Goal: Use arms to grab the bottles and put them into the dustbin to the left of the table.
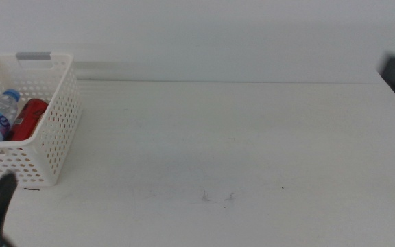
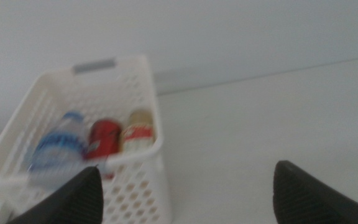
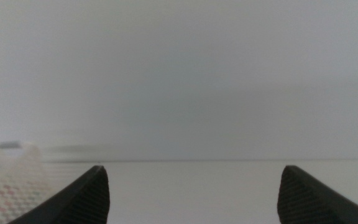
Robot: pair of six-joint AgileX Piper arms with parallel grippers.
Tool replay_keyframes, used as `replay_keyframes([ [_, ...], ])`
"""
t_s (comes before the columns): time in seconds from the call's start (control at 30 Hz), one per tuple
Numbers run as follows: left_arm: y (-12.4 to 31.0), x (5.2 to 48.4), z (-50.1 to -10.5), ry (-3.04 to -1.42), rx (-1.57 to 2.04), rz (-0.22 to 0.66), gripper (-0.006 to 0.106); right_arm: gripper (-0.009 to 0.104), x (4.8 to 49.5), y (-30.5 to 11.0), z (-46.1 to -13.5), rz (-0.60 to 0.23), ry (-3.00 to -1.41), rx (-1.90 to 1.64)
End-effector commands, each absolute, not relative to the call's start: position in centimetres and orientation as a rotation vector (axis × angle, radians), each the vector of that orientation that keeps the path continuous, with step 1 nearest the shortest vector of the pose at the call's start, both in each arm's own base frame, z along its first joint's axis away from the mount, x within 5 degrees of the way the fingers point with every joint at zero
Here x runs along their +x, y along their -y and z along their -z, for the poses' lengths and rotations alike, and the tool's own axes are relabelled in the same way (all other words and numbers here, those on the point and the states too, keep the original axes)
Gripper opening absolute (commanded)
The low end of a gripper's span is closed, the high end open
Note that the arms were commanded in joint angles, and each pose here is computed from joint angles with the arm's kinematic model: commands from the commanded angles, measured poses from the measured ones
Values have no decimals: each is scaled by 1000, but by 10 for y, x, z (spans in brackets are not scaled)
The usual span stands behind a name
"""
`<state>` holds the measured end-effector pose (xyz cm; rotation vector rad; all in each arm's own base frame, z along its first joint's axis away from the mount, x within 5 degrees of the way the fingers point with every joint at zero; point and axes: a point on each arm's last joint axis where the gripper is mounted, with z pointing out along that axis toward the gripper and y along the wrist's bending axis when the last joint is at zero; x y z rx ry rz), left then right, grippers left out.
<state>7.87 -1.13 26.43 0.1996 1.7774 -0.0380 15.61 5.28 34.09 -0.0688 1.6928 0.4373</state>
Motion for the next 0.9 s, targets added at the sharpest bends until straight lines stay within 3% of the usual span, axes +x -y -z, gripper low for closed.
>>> replay_keyframes([
  [0.0, 7, 68, -243, -1743, 151, 9, 94, 86, 132, -38, -324, -360, -1642, -75],
  [0.23, 3, 55, -195, -1711, 56, -10, 94, 86, 75, -9, -273, -175, -1522, -22],
  [0.47, 3, 55, -190, -1739, 58, -7, 94, 86, 59, -1, -203, -51, -1633, 32],
  [0.53, 3, 55, -190, -1737, 58, -8, 94, 86, 56, -1, -202, -42, -1608, 36],
  [0.6, 3, 55, -190, -1737, 58, -8, 94, 86, 56, -1, -193, -5, -1703, -6],
  [0.67, 3, 55, -190, -1737, 58, -8, 94, 86, 56, 0, -193, 26, -1701, -28],
  [0.87, 3, 55, -190, -1737, 58, -8, 94, 86, 56, 0, -194, 24, -1694, -27],
])
